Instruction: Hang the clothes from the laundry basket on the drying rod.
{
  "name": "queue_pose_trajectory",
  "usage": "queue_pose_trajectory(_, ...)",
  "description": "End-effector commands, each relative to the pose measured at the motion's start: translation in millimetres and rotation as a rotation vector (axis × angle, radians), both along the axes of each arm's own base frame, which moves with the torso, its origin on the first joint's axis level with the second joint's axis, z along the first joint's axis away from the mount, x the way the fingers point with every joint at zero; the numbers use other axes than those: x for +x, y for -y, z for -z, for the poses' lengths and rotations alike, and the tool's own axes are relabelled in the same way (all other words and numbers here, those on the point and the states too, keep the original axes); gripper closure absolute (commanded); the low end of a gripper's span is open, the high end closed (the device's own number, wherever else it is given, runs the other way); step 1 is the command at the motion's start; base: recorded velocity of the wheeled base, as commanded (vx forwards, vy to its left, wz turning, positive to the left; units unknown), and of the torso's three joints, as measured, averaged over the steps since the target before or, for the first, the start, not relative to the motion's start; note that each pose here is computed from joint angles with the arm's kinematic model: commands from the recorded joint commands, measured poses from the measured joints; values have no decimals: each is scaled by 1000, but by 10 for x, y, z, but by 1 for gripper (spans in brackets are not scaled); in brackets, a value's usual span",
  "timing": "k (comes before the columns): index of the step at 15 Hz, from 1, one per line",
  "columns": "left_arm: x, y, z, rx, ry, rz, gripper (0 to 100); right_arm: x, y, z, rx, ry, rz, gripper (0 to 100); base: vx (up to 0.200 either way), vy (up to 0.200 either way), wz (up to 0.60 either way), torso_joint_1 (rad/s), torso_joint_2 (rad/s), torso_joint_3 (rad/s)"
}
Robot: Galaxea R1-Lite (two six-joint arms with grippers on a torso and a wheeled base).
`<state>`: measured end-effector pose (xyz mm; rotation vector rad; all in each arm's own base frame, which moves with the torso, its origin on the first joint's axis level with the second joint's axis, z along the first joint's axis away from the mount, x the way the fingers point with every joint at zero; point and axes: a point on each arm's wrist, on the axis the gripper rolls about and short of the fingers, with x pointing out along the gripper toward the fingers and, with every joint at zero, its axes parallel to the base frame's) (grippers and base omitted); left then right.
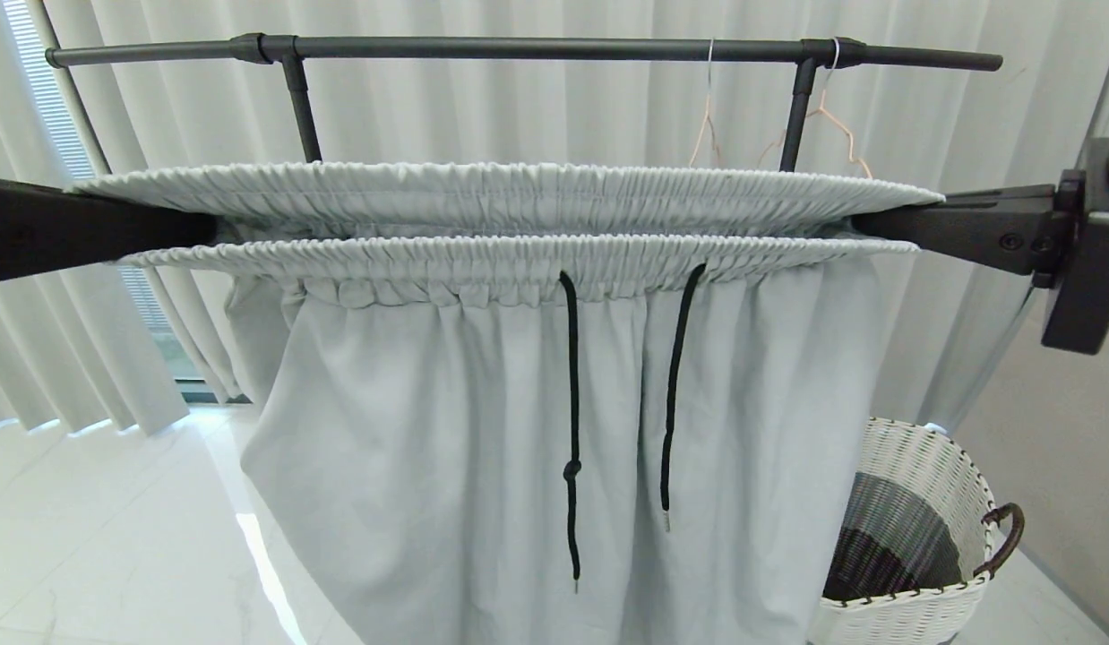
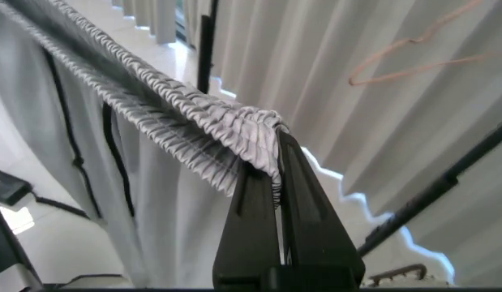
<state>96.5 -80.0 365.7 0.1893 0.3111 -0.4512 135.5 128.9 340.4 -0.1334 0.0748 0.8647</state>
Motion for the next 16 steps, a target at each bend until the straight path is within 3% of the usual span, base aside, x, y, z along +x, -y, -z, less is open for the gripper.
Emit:
queue_pose_trajectory(1, 5, 87, 16, -8, 3, 45, 100, -38, 49, -11, -3, 0, 24, 100, 0, 0, 0, 0, 0, 0)
queue_pose_trajectory(6, 154, 251, 234, 5, -10, 51, 100, -98, 232, -76, -4, 5, 105, 100, 0, 0, 0, 0, 0, 0)
queue_pose_trajectory(8, 244, 343, 332, -6, -1, 52, 100, -241, 404, -54, -57, -49, 160, 100, 0, 0, 0, 0, 0, 0)
queue_pose_trajectory(11, 508, 613, 312, -72, 71, 53, 100, -526, 620, -30, -88, -98, 146, 100, 0, 0, 0, 0, 0, 0)
queue_pose_trajectory(14, 755, 873, 302, -94, 83, 57, 100, -828, 756, -4, -77, -130, -79, 100, 0, 0, 0, 0, 0, 0)
queue_pose_trajectory(16, 862, 984, 239, -127, 102, 63, 100, -875, 739, -2, -72, -131, -174, 100, 0, 0, 0, 0, 0, 0)
